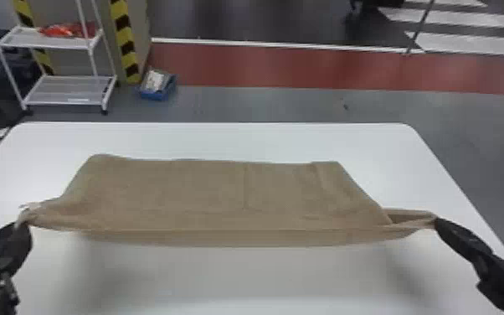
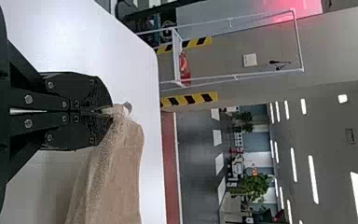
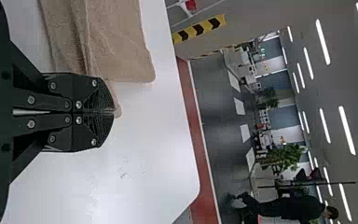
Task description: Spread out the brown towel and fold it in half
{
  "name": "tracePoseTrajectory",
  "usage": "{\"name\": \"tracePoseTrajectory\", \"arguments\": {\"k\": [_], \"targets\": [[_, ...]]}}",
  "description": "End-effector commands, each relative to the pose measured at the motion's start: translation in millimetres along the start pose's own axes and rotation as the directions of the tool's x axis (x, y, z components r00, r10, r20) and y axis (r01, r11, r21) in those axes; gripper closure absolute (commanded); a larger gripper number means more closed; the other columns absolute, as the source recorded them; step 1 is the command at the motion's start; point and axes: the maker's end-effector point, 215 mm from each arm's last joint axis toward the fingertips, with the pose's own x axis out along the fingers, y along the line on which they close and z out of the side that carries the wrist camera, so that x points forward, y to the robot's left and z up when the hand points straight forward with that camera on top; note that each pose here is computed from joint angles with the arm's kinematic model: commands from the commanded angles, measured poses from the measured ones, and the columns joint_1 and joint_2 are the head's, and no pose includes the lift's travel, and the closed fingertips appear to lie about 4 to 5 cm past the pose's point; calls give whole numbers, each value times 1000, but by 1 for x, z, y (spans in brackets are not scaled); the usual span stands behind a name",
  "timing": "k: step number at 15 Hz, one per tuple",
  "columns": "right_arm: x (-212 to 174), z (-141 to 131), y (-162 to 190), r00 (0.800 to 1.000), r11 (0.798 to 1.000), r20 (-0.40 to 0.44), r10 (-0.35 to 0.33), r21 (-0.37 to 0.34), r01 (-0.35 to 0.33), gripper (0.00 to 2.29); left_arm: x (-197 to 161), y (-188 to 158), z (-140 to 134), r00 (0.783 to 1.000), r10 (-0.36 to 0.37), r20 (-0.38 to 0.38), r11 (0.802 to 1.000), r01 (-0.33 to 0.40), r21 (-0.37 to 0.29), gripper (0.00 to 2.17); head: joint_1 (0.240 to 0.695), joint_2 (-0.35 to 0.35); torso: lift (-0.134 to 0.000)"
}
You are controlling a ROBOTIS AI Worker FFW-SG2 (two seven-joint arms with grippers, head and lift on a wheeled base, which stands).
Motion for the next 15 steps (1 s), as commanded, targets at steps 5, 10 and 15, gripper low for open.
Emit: {"name": "tracePoseTrajectory", "arguments": {"k": [5, 10, 15], "targets": [[29, 31, 11, 999, 999, -3, 39, 10, -39, 1295, 13, -1, 21, 1000, -10, -19, 1000, 10, 20, 1534, 695, -120, -128], [132, 57, 62, 989, 990, -54, 139, -6, -139, 1295, 103, -11, 55, 998, -45, -52, 997, 42, -57, 1534, 695, -74, -128], [224, 149, 98, 977, 979, 76, 200, -68, -195, 1295, 206, 4, 130, 1000, -14, 7, 995, 15, -98, 1534, 678, 17, -128]]}}
